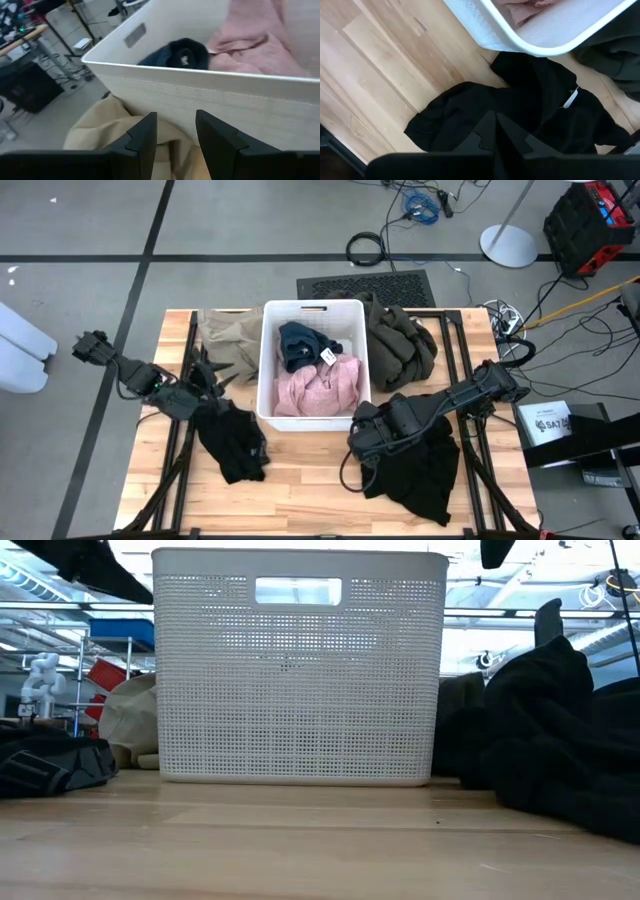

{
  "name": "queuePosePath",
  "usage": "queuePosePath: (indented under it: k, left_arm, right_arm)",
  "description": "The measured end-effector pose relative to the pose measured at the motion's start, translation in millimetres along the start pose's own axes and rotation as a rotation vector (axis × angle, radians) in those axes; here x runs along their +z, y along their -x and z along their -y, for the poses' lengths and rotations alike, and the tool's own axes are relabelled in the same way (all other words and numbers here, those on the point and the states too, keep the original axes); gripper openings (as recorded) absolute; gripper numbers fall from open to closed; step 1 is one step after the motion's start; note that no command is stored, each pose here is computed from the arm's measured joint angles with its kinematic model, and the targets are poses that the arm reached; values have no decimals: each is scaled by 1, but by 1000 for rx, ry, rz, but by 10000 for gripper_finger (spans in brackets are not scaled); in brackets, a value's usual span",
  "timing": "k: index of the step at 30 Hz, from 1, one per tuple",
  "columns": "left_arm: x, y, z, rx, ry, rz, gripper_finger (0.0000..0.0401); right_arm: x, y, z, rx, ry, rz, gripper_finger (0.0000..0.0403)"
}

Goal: Sort clothes
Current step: Put the brown shorts into the white laundry bin

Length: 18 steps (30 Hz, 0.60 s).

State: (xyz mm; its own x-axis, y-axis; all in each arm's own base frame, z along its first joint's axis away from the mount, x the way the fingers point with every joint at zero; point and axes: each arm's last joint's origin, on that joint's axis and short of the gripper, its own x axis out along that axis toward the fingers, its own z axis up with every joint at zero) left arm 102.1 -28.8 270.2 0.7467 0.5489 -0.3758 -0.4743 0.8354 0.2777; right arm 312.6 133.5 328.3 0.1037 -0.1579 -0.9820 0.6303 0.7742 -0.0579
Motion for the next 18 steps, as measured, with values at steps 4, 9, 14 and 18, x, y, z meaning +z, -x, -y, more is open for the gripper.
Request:
queuePosePath:
  k: [4,9,14,18]
  left_arm:
    - [7,-5,-9,23,-23,-19,145]
    - [23,-12,-24,4,-100,-28,145]
    - [44,-13,-47,3,-134,-68,145]
    - [47,-18,-64,-16,-172,-214,145]
  right_arm:
    - [2,0,1,-1,32,0,0]
    - [9,-2,4,-3,59,15,0]
    - [14,-3,6,-4,77,26,0]
    - [15,-3,5,4,98,31,0]
